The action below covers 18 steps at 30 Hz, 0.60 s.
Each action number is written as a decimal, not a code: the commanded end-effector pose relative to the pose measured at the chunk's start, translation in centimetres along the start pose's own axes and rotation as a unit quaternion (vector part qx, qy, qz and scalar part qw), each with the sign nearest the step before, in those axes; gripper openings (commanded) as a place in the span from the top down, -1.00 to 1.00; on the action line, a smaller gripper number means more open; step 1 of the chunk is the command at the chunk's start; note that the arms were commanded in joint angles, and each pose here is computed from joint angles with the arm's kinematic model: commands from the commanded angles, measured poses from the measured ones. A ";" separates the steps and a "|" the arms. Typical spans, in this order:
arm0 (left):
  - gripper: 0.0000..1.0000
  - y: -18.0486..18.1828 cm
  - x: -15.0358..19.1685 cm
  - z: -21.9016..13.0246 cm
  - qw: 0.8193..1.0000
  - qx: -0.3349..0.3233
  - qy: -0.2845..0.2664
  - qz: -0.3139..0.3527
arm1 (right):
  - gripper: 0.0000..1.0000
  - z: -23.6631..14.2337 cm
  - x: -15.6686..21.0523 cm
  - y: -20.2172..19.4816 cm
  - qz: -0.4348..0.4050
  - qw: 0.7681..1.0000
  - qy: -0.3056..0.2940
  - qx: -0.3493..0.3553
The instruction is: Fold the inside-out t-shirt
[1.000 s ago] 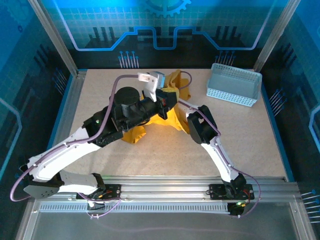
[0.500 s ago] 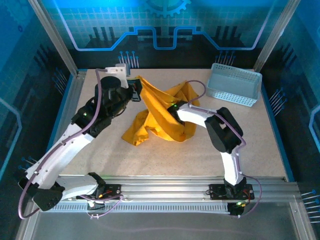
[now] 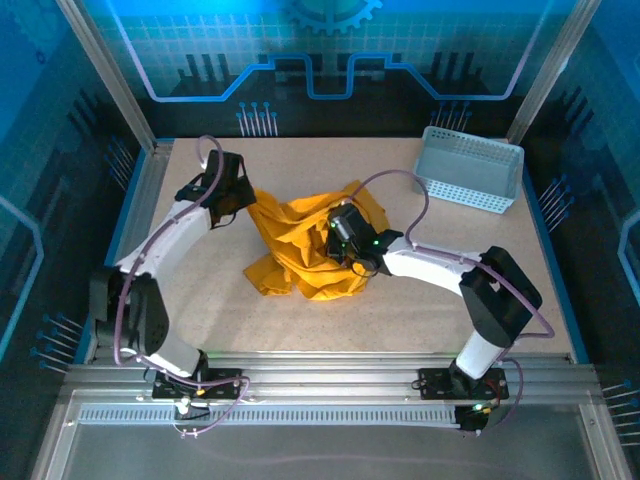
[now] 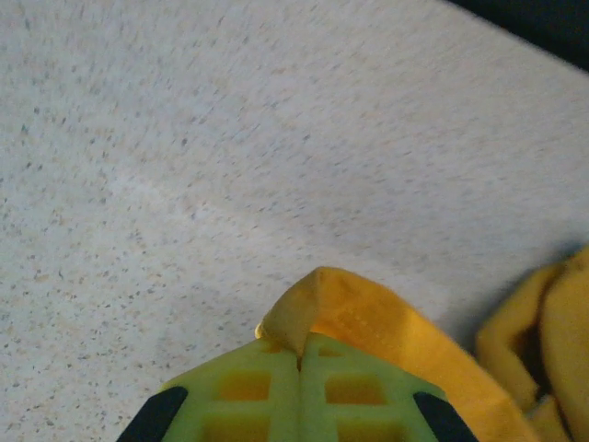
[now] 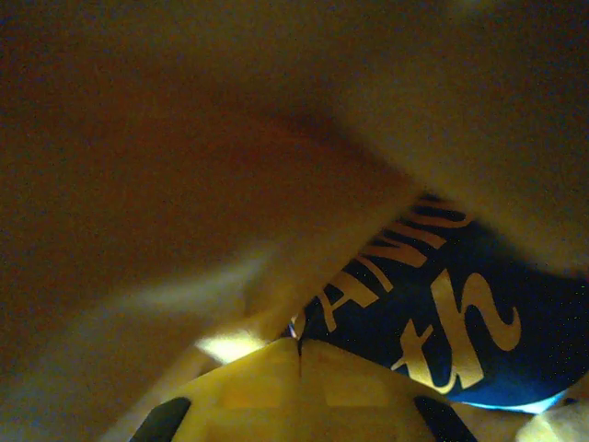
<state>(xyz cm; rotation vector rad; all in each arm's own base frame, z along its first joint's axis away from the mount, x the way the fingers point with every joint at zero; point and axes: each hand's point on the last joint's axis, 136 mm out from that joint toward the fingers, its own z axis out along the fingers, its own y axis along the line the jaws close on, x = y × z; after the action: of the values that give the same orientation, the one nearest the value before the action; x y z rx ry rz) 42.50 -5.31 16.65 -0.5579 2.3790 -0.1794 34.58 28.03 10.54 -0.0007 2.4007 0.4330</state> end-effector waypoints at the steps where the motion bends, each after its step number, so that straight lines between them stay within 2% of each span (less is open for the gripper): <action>1: 0.95 0.8 1.7 1.9 0.998 -0.022 0.053 -0.010 | 1.00 -1.9 -0.7 2.5 -0.031 0.997 -0.033 -0.066; 8: 0.99 3.9 4.5 6.2 0.989 -0.088 0.117 -0.013 | 1.00 -6.2 -2.4 4.4 -0.048 0.986 -0.077 -0.140; 12: 0.98 5.6 5.2 7.5 0.981 -0.136 0.136 -0.001 | 1.00 -9.5 -3.7 6.1 -0.064 0.973 -0.099 -0.197; 18: 0.96 8.6 6.1 9.1 0.971 -0.174 0.164 -0.022 | 1.00 -13.2 -4.0 5.7 -0.082 0.957 -0.130 -0.247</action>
<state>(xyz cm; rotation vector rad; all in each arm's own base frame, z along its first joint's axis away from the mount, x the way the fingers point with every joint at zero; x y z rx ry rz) 42.02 -2.36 4.55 -0.6996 2.7209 0.0683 29.16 28.88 21.44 -0.2784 2.0751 0.8215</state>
